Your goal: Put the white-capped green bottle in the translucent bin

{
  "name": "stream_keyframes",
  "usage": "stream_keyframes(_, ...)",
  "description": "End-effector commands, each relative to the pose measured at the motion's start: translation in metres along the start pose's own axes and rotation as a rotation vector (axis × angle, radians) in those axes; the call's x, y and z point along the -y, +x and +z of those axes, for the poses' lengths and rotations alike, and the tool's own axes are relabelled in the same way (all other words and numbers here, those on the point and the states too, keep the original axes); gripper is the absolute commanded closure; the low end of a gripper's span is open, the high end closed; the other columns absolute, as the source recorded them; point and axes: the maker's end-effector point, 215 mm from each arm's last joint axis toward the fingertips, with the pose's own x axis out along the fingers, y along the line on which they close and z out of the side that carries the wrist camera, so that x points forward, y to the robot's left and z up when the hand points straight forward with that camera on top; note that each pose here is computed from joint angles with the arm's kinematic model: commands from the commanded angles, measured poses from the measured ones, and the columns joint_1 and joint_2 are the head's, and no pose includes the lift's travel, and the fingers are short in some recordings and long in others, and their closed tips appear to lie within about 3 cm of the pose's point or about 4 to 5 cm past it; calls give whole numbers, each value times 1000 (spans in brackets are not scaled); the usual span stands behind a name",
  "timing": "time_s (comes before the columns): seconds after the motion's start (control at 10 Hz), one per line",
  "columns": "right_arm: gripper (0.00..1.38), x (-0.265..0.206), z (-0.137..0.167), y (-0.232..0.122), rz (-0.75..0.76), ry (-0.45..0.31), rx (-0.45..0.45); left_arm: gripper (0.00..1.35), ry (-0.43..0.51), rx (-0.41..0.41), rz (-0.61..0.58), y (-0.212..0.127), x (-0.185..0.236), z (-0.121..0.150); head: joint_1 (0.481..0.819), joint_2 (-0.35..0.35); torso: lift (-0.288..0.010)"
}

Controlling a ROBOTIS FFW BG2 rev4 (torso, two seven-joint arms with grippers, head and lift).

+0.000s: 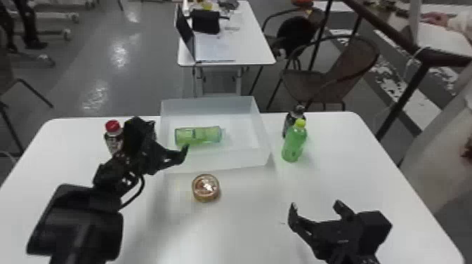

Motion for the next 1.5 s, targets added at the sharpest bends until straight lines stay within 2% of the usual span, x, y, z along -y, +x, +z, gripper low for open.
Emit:
stream_keyframes(0.0,67,7,5,-4,-12,-12,5,130,-115,54,71,-41,10,-10,695,-50,-72)
stream_keyframes(0.3,67,15,10,-6,-30,-23,13,130,-274,100,294,-142,-6,-49,695,-24,-72)
stream_keyframes(0.5,67,17,10,-10,-36,-27,11,130,-299,92,364,-192,-8,-74,695,29,-72)
stream_keyframes(0.7,67,19,8,-17,-47,-26,5,130,-310,48,428,-234,-7,-101,695,68,-72)
stream_keyframes(0.9,67,21,3,-24,-63,-19,-5,130,-307,37,444,-250,-8,-109,695,92,-72)
stream_keyframes(1.4,67,19,2,-23,-62,-16,-7,130,-338,49,443,-247,-4,-107,695,101,-72)
